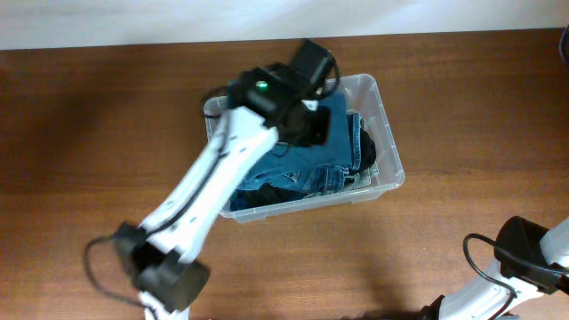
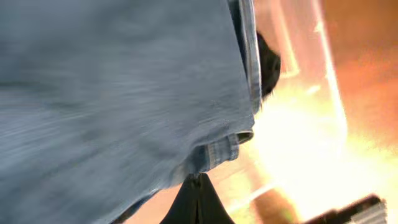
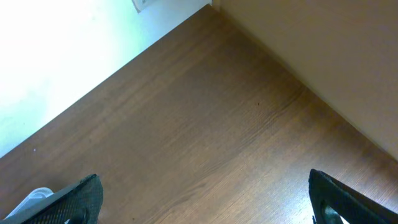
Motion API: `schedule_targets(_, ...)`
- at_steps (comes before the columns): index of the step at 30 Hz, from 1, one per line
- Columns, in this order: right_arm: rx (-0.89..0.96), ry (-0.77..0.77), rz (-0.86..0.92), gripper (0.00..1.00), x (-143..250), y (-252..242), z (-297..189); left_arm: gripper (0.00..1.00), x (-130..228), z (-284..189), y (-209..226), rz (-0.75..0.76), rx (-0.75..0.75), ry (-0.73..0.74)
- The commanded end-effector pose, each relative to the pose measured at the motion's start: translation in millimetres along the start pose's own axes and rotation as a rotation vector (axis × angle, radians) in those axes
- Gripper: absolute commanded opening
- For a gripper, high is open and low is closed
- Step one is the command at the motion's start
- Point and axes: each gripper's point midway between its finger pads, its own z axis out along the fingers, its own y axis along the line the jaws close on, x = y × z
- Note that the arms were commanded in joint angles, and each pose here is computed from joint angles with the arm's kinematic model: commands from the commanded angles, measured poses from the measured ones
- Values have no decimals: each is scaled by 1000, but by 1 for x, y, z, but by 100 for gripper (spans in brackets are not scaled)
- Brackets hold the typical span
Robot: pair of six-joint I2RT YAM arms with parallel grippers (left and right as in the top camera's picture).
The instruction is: Pack container
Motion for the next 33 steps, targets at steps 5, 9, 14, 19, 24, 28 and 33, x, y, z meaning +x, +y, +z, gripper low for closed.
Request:
schedule_targets(5, 7, -5, 2, 98, 1, -3, -5, 1, 1, 9, 59, -76, -228, 20)
schedule_targets(9, 6, -5, 2, 98, 1, -3, -5, 0, 11, 52, 70, -111, -262, 96)
schedule_targets(14, 6, -4, 2, 98, 1, -3, -5, 0, 42, 126, 89, -136, -311, 218)
schedule_targets(19, 6, -5, 2, 98, 1, -3, -5, 0, 106, 194, 108, -154, -332, 426)
schedule_targets(24, 7, -5, 2, 98, 1, -3, -5, 0, 101, 189, 107, -157, -331, 424)
schedule_targets(28, 6, -5, 2, 98, 1, -3, -5, 0, 56, 144, 85, -136, -270, 292)
schedule_targets(33, 6, -4, 2, 98, 1, -3, -5, 0, -14, 57, 72, -119, -275, -10)
